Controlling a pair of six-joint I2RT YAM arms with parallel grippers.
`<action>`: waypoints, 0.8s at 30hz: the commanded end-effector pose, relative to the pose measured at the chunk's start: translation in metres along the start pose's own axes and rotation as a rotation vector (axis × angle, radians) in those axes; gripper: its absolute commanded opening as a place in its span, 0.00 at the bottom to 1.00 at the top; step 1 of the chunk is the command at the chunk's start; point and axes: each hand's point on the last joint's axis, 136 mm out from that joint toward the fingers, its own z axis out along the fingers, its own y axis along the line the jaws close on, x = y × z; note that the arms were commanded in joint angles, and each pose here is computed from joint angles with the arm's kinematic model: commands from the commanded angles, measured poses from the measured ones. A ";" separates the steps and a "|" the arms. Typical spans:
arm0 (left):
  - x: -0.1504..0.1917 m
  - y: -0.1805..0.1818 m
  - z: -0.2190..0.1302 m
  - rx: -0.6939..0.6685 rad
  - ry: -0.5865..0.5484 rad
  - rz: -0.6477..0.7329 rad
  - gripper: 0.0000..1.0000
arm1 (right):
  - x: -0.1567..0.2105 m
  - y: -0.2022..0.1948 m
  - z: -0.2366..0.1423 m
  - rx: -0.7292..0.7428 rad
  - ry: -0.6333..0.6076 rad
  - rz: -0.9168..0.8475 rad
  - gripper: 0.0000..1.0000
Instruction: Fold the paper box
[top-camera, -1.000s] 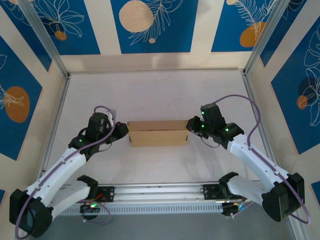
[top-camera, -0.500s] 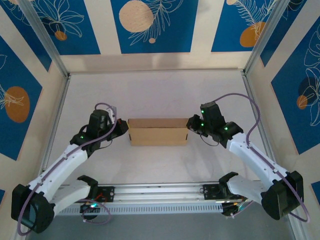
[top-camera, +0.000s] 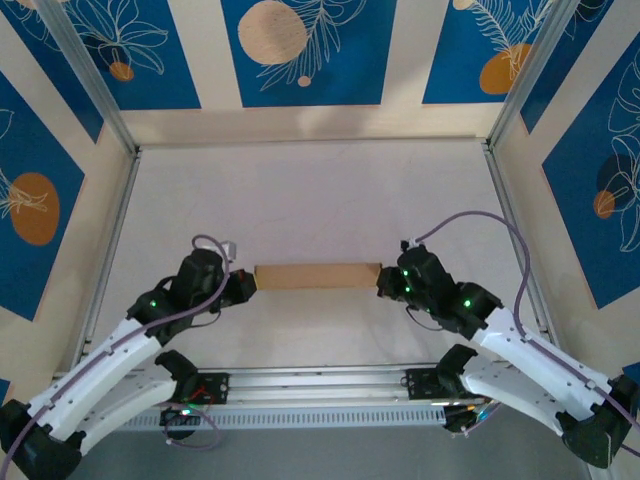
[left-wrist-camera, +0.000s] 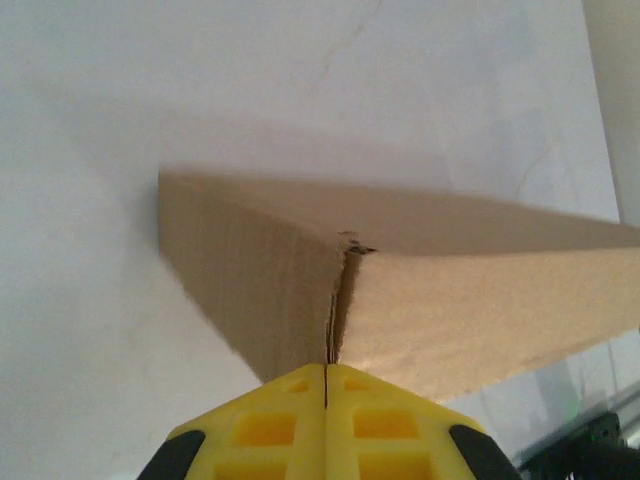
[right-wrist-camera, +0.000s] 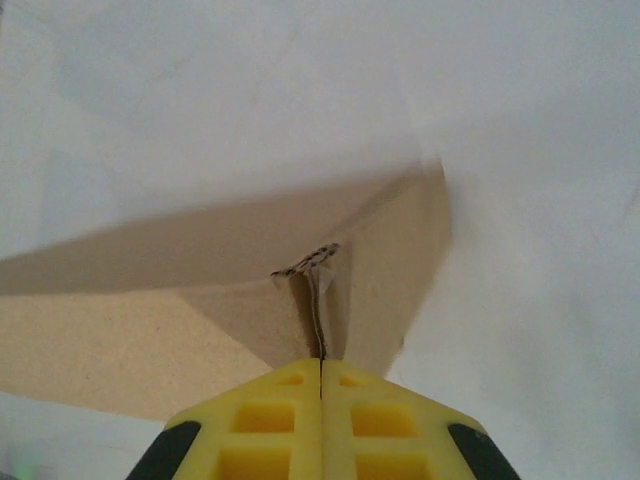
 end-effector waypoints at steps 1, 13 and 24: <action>0.045 0.048 0.003 -0.164 0.122 -0.093 0.00 | 0.035 -0.039 0.002 0.141 0.091 0.006 0.03; 0.009 0.034 0.013 -0.201 0.060 0.021 0.47 | 0.027 -0.023 0.004 0.076 0.117 -0.033 0.40; -0.033 0.050 0.074 -0.229 0.041 0.015 0.67 | 0.006 -0.014 0.070 -0.102 0.394 0.013 0.57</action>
